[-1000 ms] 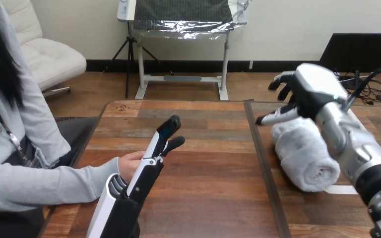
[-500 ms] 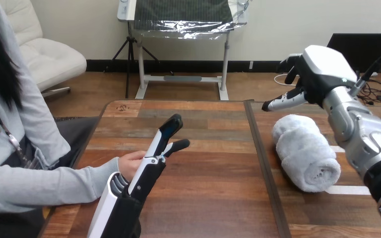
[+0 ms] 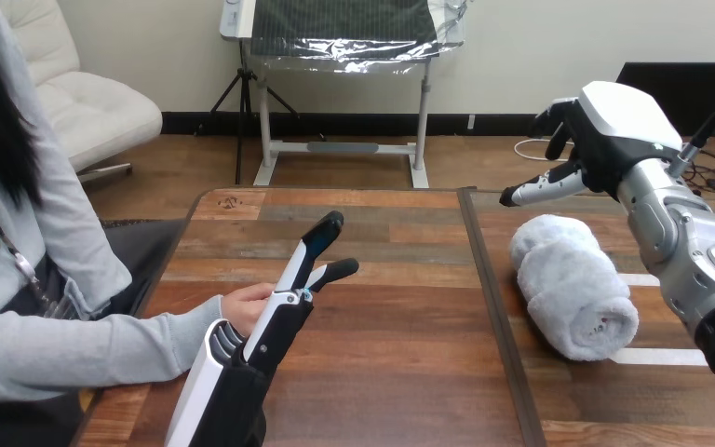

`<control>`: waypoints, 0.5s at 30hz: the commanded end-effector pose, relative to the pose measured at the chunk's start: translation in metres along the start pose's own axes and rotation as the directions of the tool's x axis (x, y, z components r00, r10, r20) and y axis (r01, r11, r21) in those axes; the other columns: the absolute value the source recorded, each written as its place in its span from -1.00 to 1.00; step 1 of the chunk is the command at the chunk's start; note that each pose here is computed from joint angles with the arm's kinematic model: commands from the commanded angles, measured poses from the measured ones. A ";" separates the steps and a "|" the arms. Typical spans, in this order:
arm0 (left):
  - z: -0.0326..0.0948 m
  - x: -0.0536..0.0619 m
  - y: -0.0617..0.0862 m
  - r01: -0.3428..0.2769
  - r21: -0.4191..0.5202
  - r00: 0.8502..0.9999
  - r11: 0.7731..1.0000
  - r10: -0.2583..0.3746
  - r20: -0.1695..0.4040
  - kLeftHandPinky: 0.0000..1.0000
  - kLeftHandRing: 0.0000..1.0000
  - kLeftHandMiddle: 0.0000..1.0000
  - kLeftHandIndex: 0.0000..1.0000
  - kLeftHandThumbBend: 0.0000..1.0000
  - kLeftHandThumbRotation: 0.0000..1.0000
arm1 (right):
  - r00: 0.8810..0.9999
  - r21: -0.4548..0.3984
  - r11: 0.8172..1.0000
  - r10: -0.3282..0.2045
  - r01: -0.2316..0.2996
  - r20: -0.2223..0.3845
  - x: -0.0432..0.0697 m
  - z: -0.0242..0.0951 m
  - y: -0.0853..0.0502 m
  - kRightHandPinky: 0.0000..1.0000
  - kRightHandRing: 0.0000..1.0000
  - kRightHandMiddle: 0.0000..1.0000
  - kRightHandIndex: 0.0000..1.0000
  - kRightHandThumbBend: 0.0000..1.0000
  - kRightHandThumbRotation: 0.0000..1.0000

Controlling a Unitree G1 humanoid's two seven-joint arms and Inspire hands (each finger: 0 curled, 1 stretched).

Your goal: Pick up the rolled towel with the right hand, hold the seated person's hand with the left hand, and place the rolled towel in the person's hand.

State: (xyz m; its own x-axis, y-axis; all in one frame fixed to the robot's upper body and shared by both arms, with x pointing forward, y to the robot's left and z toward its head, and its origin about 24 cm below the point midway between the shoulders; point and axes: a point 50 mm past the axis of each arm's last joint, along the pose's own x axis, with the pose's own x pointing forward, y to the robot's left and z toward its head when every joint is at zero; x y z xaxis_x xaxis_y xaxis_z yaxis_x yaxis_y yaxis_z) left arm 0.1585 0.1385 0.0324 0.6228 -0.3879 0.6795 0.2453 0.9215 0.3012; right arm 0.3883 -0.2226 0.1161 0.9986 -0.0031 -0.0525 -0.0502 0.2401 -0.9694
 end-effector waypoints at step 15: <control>-0.004 0.016 0.006 -0.014 0.016 0.998 1.000 0.014 0.057 0.56 0.94 1.00 0.94 1.00 0.37 | 0.992 0.041 0.999 -0.012 0.018 -0.128 0.007 -0.020 -0.024 -0.27 -0.05 0.14 0.62 0.86 -0.02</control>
State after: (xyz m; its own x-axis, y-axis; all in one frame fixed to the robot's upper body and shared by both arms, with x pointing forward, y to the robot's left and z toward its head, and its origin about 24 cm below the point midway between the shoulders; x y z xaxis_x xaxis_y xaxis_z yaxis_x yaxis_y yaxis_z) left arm 0.1588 0.1383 0.0324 0.6240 -0.3831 0.6810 0.2423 0.9235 0.2975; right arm 0.3861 -0.2372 0.1067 0.9908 -0.0701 -0.1161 -0.0955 0.2469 -0.9643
